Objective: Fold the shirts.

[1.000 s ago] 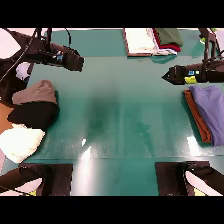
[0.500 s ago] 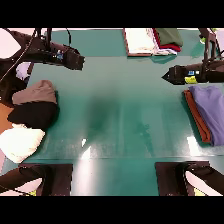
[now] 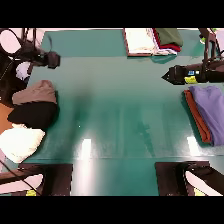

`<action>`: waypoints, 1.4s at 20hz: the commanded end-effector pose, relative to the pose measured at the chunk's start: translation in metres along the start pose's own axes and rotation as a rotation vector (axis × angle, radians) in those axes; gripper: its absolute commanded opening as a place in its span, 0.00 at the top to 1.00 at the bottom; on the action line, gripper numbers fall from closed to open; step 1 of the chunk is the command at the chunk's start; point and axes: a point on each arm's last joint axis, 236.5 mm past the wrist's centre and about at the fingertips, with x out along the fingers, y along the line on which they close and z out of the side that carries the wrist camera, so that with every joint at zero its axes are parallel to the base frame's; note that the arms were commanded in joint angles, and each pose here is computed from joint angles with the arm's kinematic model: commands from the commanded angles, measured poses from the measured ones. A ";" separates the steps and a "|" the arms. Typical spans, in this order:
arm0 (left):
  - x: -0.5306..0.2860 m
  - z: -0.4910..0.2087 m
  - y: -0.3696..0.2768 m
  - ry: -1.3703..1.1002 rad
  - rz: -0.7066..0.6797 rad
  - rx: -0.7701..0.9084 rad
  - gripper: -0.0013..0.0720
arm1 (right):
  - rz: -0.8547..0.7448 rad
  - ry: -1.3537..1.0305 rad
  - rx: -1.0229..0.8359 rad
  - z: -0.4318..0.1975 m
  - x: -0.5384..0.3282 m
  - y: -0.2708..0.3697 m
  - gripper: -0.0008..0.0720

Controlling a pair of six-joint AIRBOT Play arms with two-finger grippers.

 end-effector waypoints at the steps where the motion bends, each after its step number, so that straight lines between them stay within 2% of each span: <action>1: 0.050 -0.052 0.074 0.236 0.110 -0.134 0.45 | 0.001 0.002 -0.001 -0.001 0.000 0.000 0.96; 2: 0.063 -0.061 0.086 0.272 0.120 -0.156 0.39 | 0.001 0.002 -0.001 0.000 0.000 0.000 0.96; 3: 0.075 -0.069 0.096 0.304 0.128 -0.179 0.09 | 0.001 0.002 0.000 0.000 0.000 0.000 0.96; 4: 0.086 -0.078 0.103 0.337 0.132 -0.195 0.02 | 0.000 0.001 -0.001 0.000 0.000 0.000 0.96; 9: 0.119 -0.109 0.112 0.459 0.137 -0.214 0.02 | 0.000 -0.006 0.000 0.002 0.000 0.000 0.96; 10: 0.120 -0.109 0.112 0.457 0.137 -0.215 0.10 | 0.001 -0.011 0.000 0.003 0.000 0.000 0.96; 12: 0.117 -0.107 0.112 0.458 0.135 -0.202 0.92 | 0.001 -0.024 -0.001 0.006 0.000 0.000 0.96; 15: 0.091 -0.090 0.111 0.422 0.135 -0.188 0.94 | 0.014 -0.078 -0.002 0.017 -0.006 0.006 0.96; 19: -0.034 0.006 0.085 0.038 0.124 -0.080 0.94 | 0.064 -0.237 -0.062 0.065 -0.058 0.040 0.96; 24: -0.213 0.043 -0.006 -0.345 -0.006 0.121 0.94 | 0.098 -0.464 -0.143 0.118 -0.133 0.077 0.96; 28: -0.242 0.036 -0.098 -0.412 -0.180 0.331 0.94 | 0.070 -0.551 -0.188 0.134 -0.168 0.084 0.96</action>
